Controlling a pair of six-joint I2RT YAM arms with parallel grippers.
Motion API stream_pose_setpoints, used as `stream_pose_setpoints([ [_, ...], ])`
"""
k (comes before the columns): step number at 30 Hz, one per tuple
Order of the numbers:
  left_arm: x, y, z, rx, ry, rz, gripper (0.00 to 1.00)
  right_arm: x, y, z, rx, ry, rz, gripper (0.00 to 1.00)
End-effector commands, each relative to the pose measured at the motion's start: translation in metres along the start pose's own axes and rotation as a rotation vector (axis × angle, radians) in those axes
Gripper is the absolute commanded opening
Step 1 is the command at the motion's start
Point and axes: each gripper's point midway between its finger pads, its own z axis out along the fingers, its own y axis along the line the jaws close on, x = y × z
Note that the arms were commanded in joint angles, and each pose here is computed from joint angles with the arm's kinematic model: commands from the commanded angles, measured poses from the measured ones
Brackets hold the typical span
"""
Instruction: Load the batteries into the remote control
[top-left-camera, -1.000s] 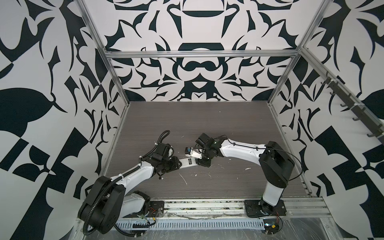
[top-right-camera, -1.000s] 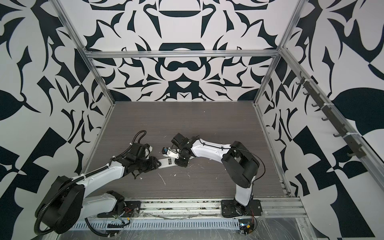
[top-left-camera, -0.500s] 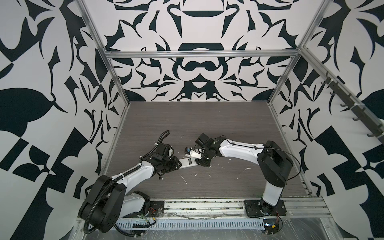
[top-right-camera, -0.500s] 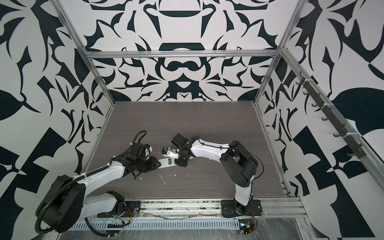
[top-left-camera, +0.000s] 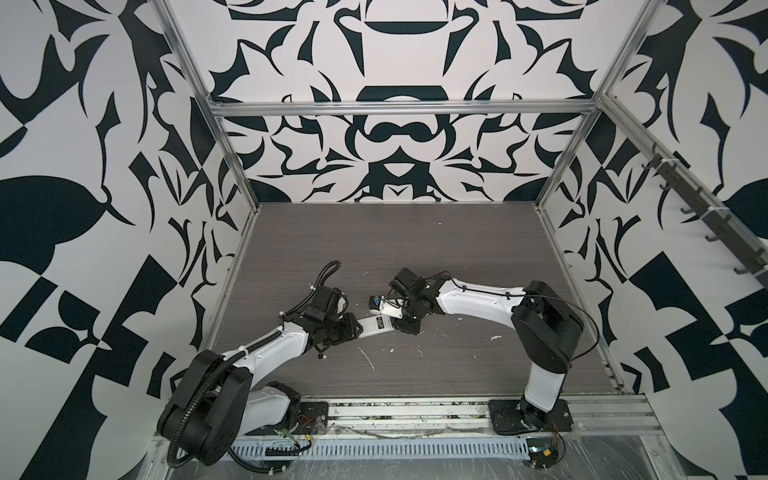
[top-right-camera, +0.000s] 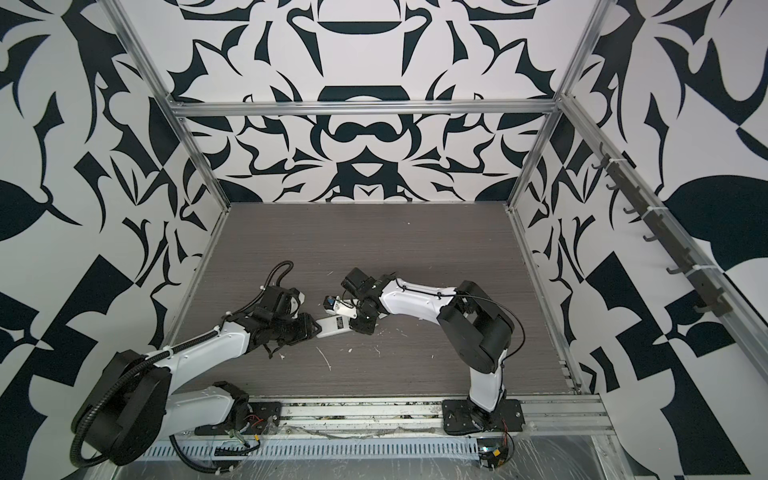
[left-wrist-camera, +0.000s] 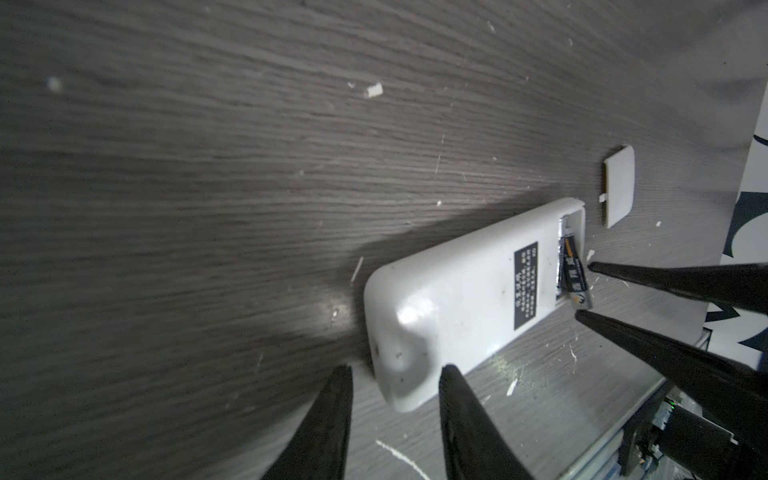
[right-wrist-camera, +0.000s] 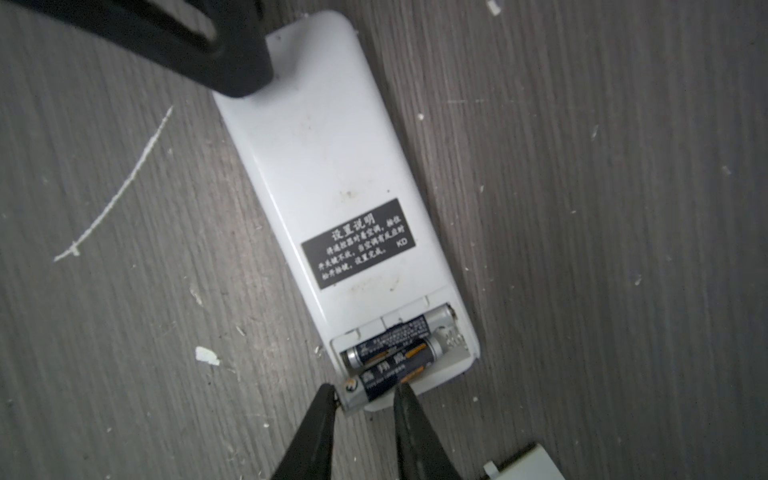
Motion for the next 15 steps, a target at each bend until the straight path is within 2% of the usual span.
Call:
stream_pose_setpoints([
  [1,-0.0065,-0.0048,-0.0012,0.005,-0.016,0.004,0.39,-0.0093,-0.0086,-0.0031,0.035,-0.020,-0.006,0.26],
  [15,-0.0064,-0.0050,0.0006,0.006,-0.010,0.002,0.37,-0.0065,-0.0125,0.0000,0.053,-0.002,0.009,0.20],
])
